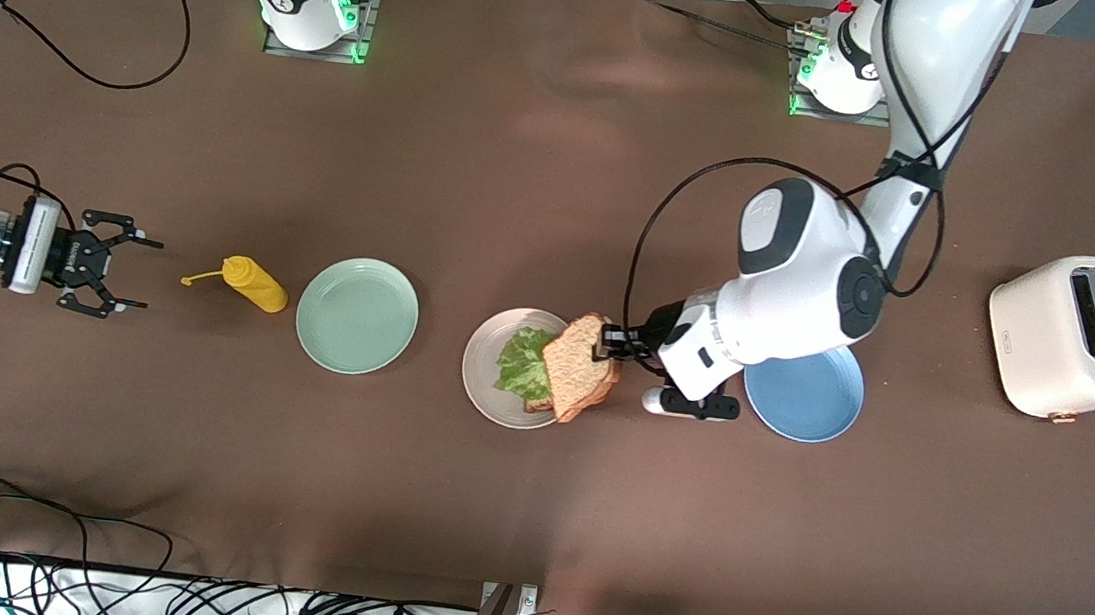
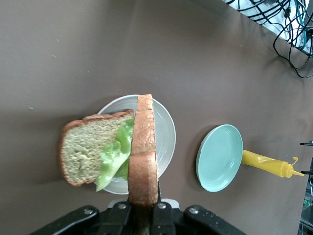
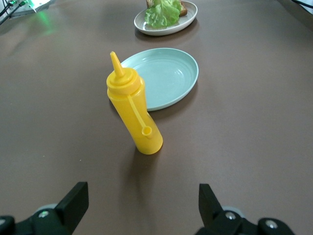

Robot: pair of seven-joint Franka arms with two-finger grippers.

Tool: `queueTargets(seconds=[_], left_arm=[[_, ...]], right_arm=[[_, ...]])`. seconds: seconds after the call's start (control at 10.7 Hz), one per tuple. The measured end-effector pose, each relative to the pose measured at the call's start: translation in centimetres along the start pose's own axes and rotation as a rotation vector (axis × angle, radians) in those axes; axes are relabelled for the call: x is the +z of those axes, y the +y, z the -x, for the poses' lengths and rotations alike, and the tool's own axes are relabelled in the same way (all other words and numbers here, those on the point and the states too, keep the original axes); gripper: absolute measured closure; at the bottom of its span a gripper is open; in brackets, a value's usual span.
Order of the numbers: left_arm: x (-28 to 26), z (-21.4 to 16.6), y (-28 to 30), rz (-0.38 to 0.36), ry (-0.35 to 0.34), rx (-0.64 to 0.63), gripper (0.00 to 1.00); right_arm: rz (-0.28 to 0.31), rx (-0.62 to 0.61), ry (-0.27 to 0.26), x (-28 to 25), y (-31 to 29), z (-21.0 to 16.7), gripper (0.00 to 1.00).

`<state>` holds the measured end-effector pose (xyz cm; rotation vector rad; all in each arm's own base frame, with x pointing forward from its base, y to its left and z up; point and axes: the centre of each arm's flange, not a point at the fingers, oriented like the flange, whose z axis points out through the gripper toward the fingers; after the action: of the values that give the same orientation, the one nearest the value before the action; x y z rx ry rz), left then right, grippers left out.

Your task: Make sandwich on beige plate with both arms

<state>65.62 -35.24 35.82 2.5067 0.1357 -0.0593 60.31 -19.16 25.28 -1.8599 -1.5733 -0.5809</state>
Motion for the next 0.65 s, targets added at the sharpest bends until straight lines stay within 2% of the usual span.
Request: queueTargets(seconds=[0.19, 0.37, 0.65], left_arm=[[2.0, 0.6, 0.2, -0.001, -0.024, -0.002, 0.90], [3.8, 1.4, 0.7, 0.007, -0.040, -0.003, 0.90], [6.4, 2.2, 1.1, 0.017, -0.032, -0.008, 0.90]], right_arm=[[0.024, 0.033, -0.071, -2.2, -0.2, -1.0, 0.00], [0.040, 0.125, -0.131, -4.9, -1.0, -2.9, 0.00], [0.082, 0.241, -0.178, -7.9, -2.0, -5.2, 0.00]])
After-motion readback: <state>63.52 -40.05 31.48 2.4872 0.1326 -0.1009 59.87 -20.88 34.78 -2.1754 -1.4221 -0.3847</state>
